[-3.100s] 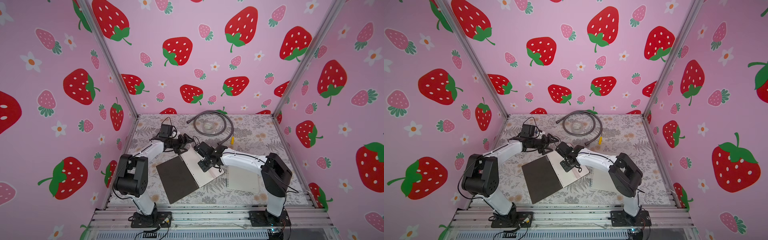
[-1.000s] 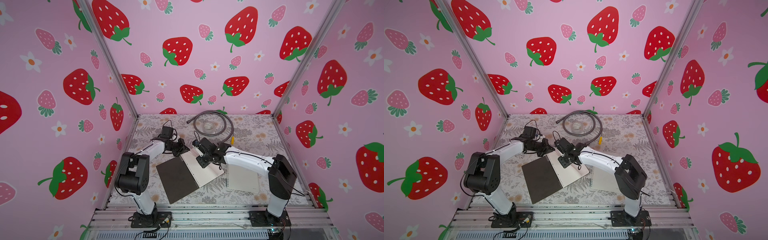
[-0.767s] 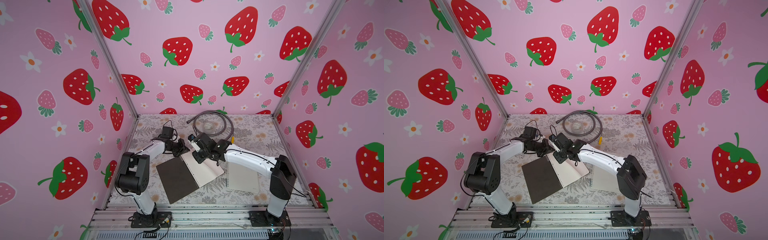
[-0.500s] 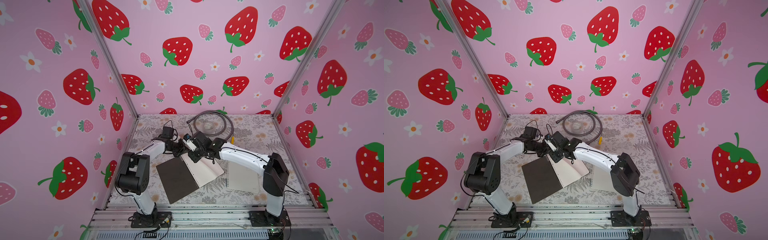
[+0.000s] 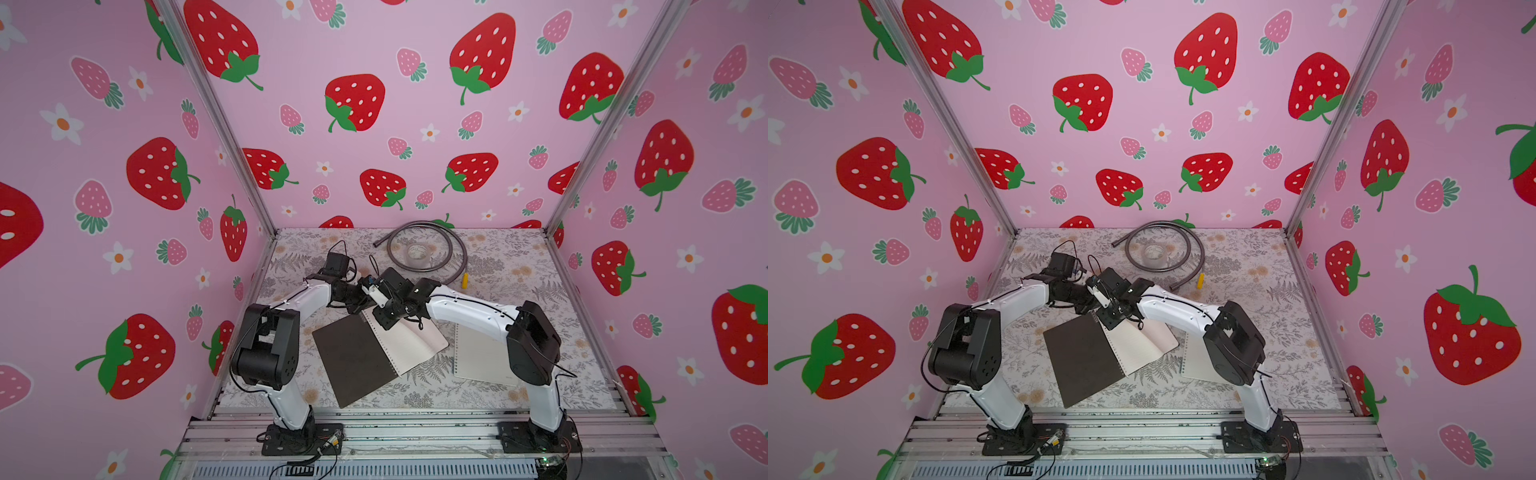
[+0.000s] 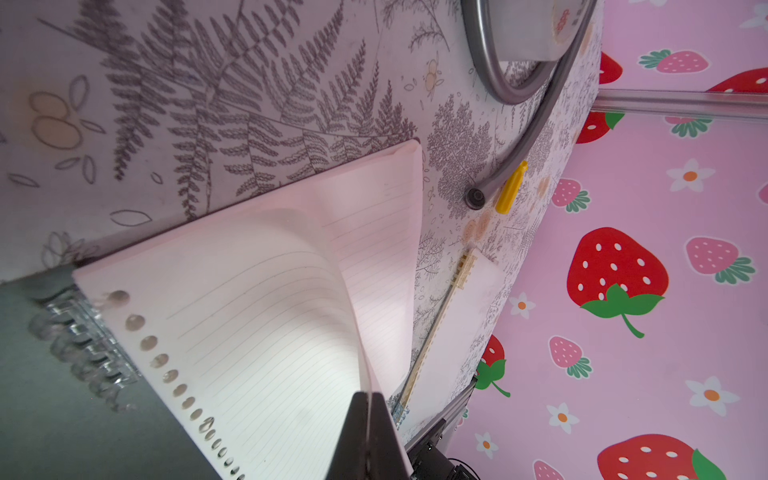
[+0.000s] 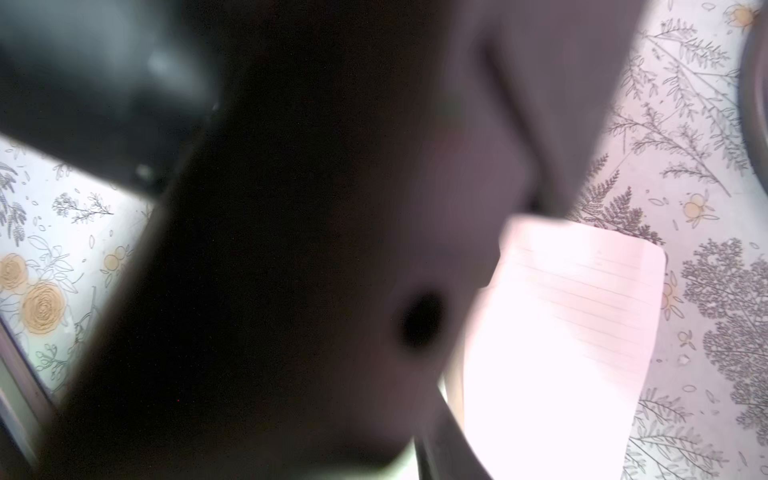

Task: Tear off pages from different notebooks
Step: Tear off the paper from the notebook.

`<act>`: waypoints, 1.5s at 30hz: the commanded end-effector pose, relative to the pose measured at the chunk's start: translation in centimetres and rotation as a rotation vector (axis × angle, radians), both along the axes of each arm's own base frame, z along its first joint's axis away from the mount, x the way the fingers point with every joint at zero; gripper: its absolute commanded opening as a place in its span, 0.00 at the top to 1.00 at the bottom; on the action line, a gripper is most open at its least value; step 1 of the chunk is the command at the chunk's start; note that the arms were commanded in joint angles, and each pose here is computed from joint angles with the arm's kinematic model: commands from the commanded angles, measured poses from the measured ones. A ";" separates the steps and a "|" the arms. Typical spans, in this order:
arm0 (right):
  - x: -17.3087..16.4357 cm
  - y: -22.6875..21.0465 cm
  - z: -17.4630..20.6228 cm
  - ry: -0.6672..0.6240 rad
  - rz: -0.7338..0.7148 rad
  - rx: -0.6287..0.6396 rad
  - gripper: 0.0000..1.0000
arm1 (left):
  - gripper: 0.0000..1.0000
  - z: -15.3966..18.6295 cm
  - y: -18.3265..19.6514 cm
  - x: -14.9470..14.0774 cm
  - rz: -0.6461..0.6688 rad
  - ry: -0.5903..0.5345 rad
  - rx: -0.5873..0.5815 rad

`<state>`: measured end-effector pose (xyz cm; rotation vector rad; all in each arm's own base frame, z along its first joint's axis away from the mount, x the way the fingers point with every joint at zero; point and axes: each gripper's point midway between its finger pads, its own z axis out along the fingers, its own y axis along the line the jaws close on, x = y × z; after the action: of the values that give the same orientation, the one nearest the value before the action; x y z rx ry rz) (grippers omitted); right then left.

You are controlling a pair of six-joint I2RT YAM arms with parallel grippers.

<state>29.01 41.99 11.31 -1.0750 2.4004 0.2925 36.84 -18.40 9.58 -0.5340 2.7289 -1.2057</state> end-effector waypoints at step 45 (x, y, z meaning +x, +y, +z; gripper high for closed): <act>1.3 -1.4 0.1 -0.070 -0.008 -0.053 0.77 | 1.00 0.2 -0.8 0.0 -0.034 0.001 -0.011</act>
<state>30.48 41.02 11.48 -1.0786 2.3557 0.1864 36.71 -18.64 9.32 -0.5295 2.7390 -1.2066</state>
